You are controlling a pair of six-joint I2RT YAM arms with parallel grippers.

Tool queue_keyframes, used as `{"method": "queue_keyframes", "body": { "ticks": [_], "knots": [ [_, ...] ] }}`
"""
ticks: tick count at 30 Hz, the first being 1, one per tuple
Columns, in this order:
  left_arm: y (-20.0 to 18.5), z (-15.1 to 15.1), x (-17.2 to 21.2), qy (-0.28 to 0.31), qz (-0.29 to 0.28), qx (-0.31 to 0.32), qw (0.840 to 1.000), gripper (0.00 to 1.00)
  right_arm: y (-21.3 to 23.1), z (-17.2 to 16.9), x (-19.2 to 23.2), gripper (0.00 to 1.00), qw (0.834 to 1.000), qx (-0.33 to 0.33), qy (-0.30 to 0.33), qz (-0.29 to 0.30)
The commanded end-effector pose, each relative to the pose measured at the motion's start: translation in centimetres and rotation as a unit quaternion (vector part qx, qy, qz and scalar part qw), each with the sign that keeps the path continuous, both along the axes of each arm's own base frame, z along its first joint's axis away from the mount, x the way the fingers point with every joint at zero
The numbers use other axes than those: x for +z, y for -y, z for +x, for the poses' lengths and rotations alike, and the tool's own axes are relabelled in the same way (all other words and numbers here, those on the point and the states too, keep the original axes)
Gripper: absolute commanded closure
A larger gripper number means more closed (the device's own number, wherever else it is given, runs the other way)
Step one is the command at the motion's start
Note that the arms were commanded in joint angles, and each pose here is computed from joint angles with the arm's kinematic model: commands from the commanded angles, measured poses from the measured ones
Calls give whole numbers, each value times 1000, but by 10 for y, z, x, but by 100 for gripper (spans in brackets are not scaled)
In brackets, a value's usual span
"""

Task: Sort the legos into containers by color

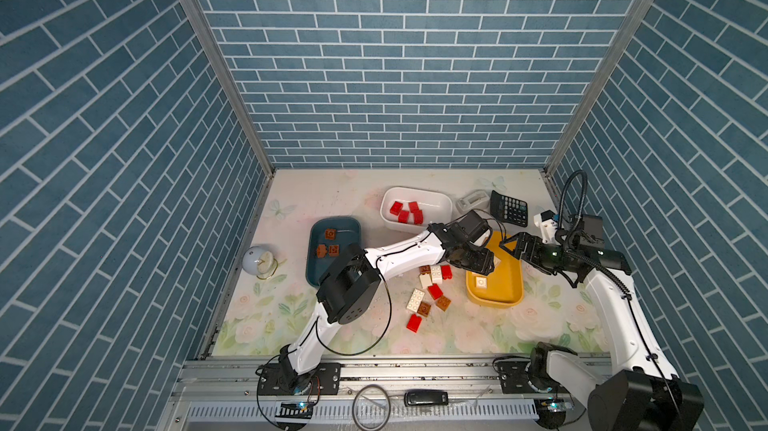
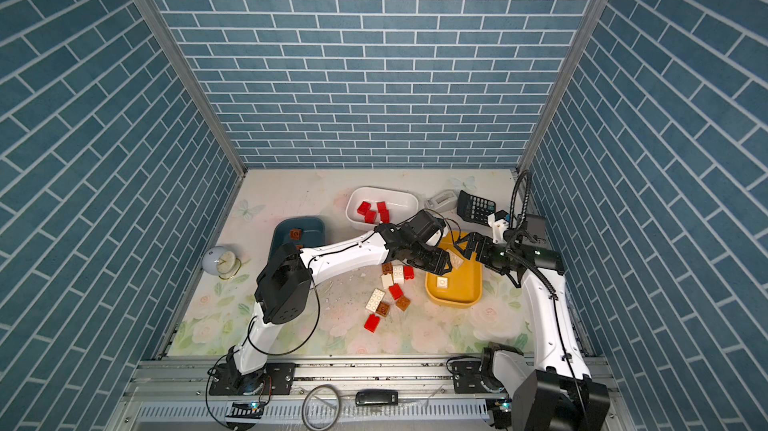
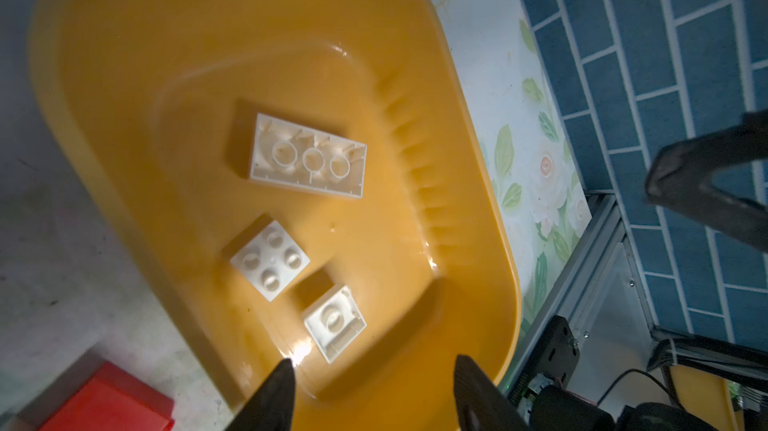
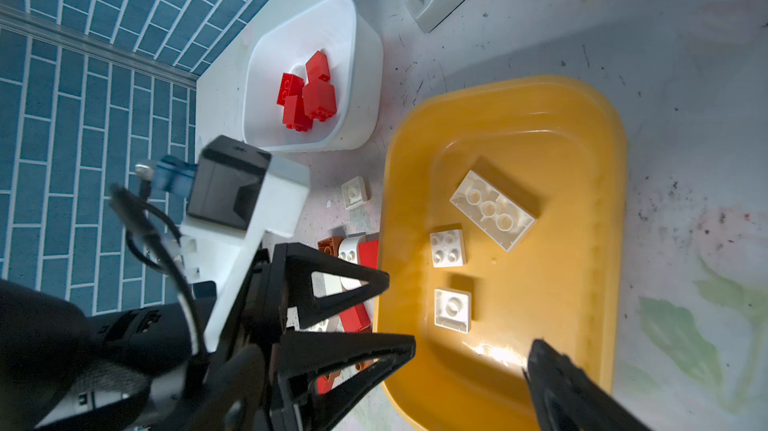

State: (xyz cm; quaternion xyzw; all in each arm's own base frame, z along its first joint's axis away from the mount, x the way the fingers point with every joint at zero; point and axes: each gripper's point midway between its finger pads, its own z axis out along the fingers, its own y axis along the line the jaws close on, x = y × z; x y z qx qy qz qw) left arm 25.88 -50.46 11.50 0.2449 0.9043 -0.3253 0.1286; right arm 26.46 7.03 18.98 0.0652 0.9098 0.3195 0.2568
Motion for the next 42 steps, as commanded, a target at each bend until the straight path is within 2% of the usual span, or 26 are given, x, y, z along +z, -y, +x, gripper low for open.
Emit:
{"method": "queue_keyframes", "body": {
  "ticks": [1,6,8,13,23,29,34,39,42],
  "knots": [
    [-11,3,22,25,-3,7,1000,27,0,-3,8,1,1000,11,10,-9],
    [-47,-2,41,43,20,3,999,19,-8,-7,12,1,999,31,12,9],
    [-70,-4,45,44,33,4,998,13,-13,-9,14,1,999,39,13,11],
    [-129,-5,55,42,42,18,998,1,-27,-14,10,1,998,60,0,-18],
    [-221,15,72,33,-21,94,995,0,-57,-15,-2,1,996,63,-27,-56],
    [-245,16,71,31,-52,118,991,0,-73,-14,-9,1,991,78,-31,-100],
    [-253,15,71,28,-56,125,990,0,-94,-2,-16,1,986,94,-20,-136],
    [-257,15,73,30,-59,128,990,0,-121,21,-31,1,969,119,-10,-218],
    [-261,15,75,32,-59,132,989,0,-140,35,-42,2,963,122,-3,-240]
  ]
}}
